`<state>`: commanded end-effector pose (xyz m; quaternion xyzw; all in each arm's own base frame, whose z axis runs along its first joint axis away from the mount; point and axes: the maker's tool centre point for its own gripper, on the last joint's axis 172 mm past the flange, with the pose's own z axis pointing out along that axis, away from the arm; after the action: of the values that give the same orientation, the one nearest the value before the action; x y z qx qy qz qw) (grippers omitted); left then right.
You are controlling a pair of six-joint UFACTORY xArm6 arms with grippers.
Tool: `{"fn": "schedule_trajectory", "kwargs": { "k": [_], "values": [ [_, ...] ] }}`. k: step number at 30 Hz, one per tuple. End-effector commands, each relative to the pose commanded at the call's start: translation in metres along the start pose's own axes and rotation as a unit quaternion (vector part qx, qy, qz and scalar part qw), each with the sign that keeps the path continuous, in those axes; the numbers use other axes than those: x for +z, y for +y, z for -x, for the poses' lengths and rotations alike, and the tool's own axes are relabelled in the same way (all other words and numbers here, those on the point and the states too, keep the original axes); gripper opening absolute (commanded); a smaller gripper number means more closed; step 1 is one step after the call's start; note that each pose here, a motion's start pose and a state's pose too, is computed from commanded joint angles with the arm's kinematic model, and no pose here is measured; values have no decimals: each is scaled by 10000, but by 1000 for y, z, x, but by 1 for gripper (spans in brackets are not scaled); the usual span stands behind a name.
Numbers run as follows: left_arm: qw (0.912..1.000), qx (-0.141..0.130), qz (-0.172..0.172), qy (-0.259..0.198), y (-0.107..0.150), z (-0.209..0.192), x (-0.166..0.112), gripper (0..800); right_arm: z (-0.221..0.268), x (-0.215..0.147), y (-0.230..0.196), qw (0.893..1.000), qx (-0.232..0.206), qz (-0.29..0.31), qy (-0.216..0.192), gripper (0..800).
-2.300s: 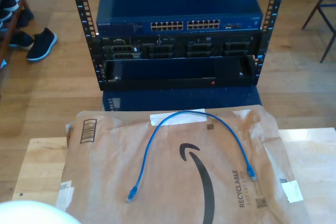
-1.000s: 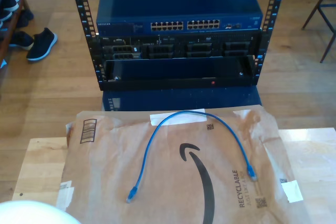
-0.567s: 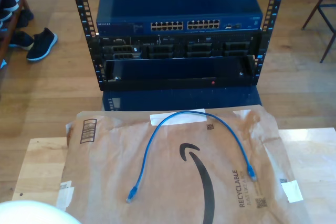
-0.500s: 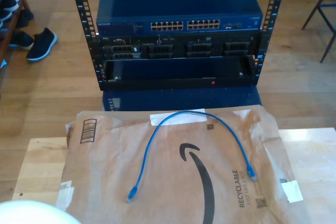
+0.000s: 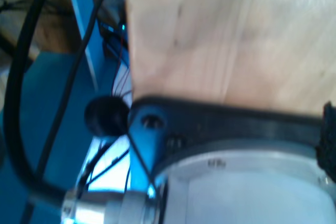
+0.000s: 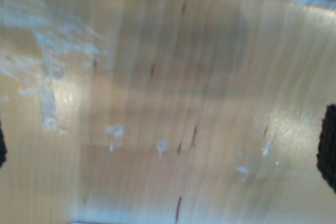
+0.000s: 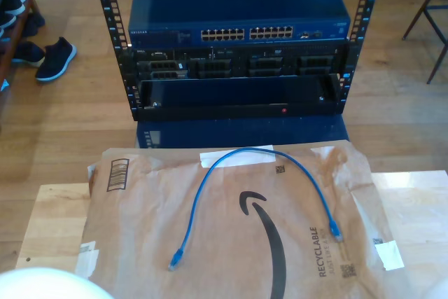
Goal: Grab the cable and plug it in
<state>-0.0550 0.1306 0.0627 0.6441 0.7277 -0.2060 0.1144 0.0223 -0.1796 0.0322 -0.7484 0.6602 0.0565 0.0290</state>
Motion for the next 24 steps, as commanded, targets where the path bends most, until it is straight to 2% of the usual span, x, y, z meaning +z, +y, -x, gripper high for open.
{"fn": "schedule_trajectory", "kwargs": {
  "k": [3,8,12,13,16,20,24],
  "values": [
    [9999,-107,-74,45,1,0,-13,800,0,-4,0,10000,10,4,-23,799],
    [9989,-241,-241,329,12,-13,-43,800,-5,-44,-2,9999,111,-86,-90,798],
    [9973,-446,-473,333,26,-7,-62,800,-14,-71,-9,9994,229,-232,86,798],
    [9965,-507,-554,361,32,-5,-68,800,-14,-73,-13,9995,198,-240,115,798],
    [9951,-611,-677,392,64,8,-83,800,-20,-88,-36,9990,-332,-172,229,798],
    [9952,-642,-664,320,101,31,-86,800,-27,-99,-49,9991,-36,-228,343,798],
    [9958,-670,-522,353,140,50,-91,800,-26,-127,-111,9974,-155,-325,620,798]
  ]
}}
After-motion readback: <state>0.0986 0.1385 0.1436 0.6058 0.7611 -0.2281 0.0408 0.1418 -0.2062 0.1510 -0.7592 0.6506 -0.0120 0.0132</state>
